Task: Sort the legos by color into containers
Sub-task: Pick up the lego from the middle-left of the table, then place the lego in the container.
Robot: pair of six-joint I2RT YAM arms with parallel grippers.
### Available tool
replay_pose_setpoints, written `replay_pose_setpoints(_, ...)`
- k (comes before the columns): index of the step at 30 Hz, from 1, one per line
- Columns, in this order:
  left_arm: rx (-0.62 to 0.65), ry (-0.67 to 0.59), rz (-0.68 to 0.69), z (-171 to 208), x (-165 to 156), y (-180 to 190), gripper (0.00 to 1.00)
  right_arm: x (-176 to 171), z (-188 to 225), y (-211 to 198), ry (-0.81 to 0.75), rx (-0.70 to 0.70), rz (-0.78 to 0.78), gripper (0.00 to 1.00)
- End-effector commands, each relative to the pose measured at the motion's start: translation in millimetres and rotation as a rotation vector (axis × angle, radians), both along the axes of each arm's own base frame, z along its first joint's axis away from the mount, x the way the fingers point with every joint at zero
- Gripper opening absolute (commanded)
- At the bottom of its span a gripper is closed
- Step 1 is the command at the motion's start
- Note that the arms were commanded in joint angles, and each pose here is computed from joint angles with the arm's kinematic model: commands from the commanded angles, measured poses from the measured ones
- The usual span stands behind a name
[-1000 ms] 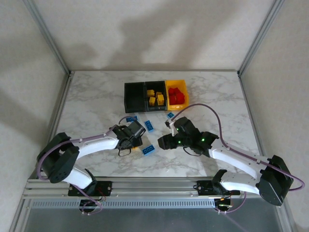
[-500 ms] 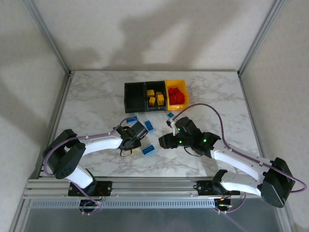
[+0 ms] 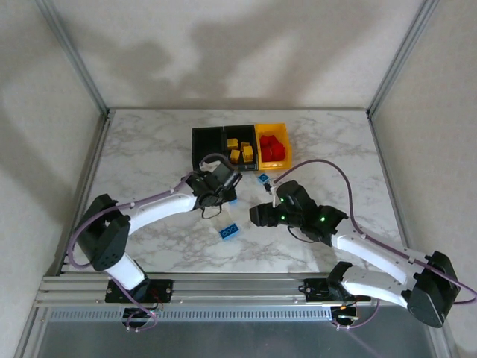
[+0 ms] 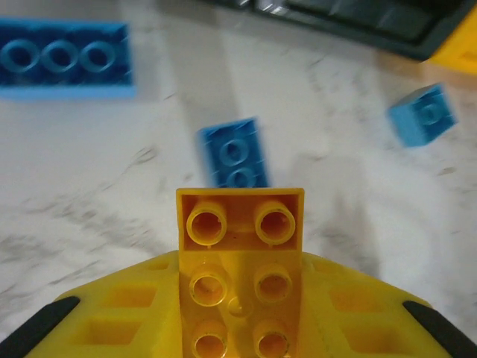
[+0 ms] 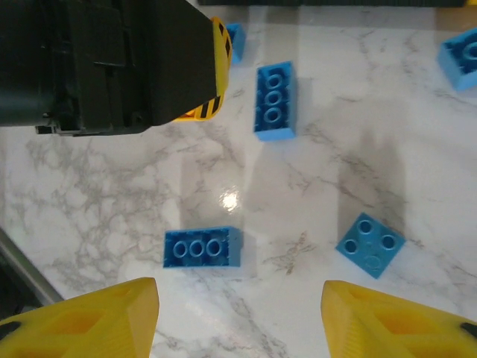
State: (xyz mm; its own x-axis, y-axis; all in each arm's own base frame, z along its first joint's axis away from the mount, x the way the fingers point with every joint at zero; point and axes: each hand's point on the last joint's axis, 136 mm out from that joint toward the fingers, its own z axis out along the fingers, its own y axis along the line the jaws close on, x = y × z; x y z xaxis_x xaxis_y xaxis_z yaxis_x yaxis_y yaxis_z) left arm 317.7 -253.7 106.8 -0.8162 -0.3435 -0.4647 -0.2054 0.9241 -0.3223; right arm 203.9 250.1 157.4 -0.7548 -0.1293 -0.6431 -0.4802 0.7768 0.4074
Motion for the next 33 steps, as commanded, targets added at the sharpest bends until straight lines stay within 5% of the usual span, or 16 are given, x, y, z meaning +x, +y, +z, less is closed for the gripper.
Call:
replay_pose_setpoints(1,0.007,-0.033,-0.035,11,18,-17,0.32,17,12,-15,-0.011,0.027,-0.113,0.6)
replay_pose_setpoints(13,-0.025,-0.103,-0.001,37,98,-39,0.32,48,41,-32,-0.08,0.09,-0.234,0.6)
replay_pose_setpoints(23,-0.029,-0.136,0.067,30,174,-35,0.32,43,38,-42,-0.067,0.074,-0.265,0.6)
replay_pose_setpoints(33,-0.012,-0.132,0.082,9,213,-43,0.34,33,48,-62,-0.095,0.078,-0.309,0.6)
